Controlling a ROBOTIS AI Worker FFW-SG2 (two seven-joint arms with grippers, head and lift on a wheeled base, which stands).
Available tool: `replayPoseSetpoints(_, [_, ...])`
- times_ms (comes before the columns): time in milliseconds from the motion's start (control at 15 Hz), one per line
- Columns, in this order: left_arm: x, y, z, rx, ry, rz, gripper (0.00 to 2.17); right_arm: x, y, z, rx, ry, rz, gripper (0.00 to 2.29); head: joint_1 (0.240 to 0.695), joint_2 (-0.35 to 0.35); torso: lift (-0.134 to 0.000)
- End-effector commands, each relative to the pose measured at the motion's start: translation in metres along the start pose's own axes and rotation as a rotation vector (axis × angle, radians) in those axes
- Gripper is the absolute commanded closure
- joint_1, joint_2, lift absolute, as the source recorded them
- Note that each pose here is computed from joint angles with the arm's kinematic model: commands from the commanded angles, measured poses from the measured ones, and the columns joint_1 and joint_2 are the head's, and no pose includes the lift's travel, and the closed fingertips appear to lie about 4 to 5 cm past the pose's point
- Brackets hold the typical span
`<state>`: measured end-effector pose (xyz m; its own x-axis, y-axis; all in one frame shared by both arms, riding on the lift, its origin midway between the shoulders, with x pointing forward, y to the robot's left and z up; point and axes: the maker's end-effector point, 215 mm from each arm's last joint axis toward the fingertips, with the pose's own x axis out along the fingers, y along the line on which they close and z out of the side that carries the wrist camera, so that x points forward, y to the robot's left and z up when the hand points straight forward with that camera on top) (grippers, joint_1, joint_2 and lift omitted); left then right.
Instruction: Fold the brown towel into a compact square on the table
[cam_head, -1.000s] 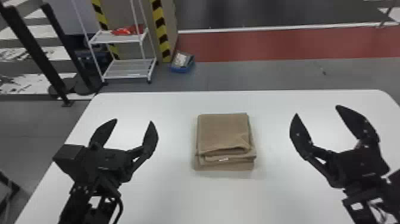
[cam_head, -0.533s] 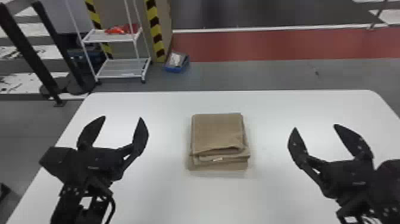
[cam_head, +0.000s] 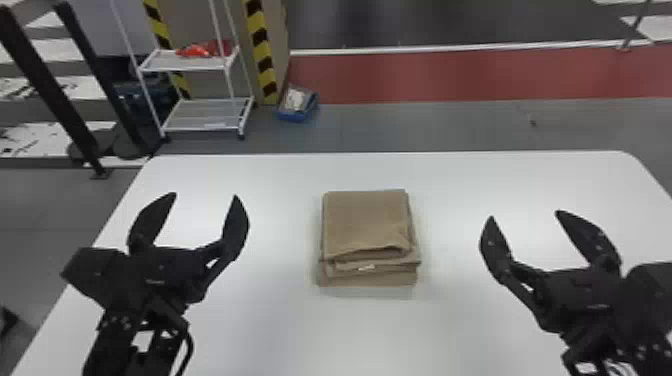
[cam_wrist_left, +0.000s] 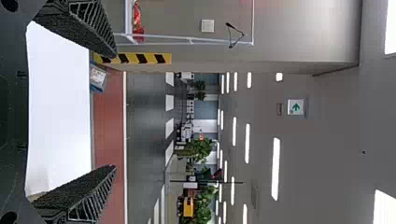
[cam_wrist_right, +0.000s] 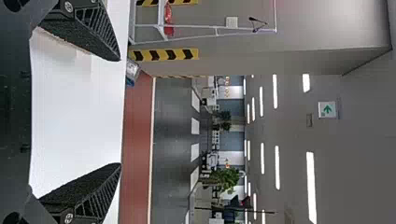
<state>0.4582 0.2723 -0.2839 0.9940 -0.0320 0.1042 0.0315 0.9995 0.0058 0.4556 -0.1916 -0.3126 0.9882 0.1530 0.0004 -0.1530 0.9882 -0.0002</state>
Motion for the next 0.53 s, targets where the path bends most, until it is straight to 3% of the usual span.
replayPoseSetpoints(0, [0.0000, -0.0010, 0.0005, -0.002, -0.001, -0.001, 0.04, 0.0001, 0.0005, 0.0003, -0.002, -0.001, 0.002, 0.08, 0.695, 0.098, -0.123])
replayPoseSetpoints(467, [-0.0005, 0.0000, 0.0028, -0.001, -0.003, -0.001, 0.04, -0.0002, 0.0028, 0.0028, -0.002, -0.006, 0.001, 0.08, 0.695, 0.102, -0.123])
